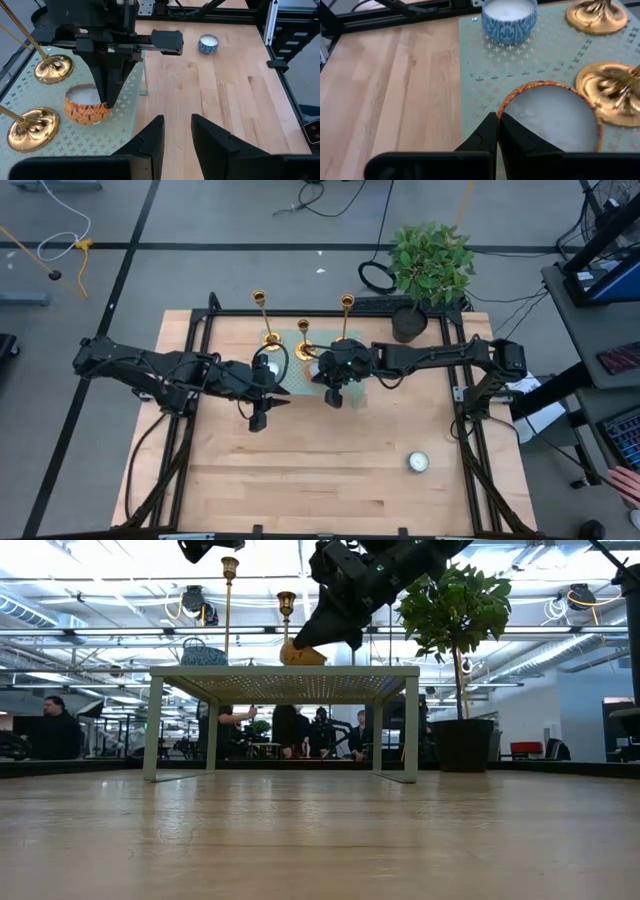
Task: Pick & Place candle stick holders
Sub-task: Put the orange scented candle on top of the shelf
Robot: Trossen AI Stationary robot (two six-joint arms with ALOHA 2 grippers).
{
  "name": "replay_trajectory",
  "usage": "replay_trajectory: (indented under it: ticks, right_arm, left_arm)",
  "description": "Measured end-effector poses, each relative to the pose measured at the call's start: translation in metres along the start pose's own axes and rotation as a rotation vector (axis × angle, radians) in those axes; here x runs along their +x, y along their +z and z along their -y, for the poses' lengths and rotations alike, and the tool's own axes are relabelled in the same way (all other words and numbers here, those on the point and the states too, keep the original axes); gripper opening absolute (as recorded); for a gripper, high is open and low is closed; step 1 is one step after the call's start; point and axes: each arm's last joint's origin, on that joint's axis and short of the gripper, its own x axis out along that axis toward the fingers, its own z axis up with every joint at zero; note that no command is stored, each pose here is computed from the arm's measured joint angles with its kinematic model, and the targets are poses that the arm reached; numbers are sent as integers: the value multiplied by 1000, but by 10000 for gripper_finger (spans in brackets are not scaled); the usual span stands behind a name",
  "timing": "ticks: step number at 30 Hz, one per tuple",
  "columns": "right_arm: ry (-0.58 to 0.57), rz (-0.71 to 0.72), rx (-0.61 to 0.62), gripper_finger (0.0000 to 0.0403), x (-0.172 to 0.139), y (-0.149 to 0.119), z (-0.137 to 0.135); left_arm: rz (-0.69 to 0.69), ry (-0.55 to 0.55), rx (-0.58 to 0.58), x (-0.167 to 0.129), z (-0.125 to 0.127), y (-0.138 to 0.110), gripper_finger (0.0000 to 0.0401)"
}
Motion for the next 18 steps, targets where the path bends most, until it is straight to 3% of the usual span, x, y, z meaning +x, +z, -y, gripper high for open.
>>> replay_trajectory:
  ticks: [18]
  right_arm:
    - [-1, -1, -19, 4, 0, 0, 0]
  left_arm:
    - [0, 0, -1, 0, 0, 0, 104]
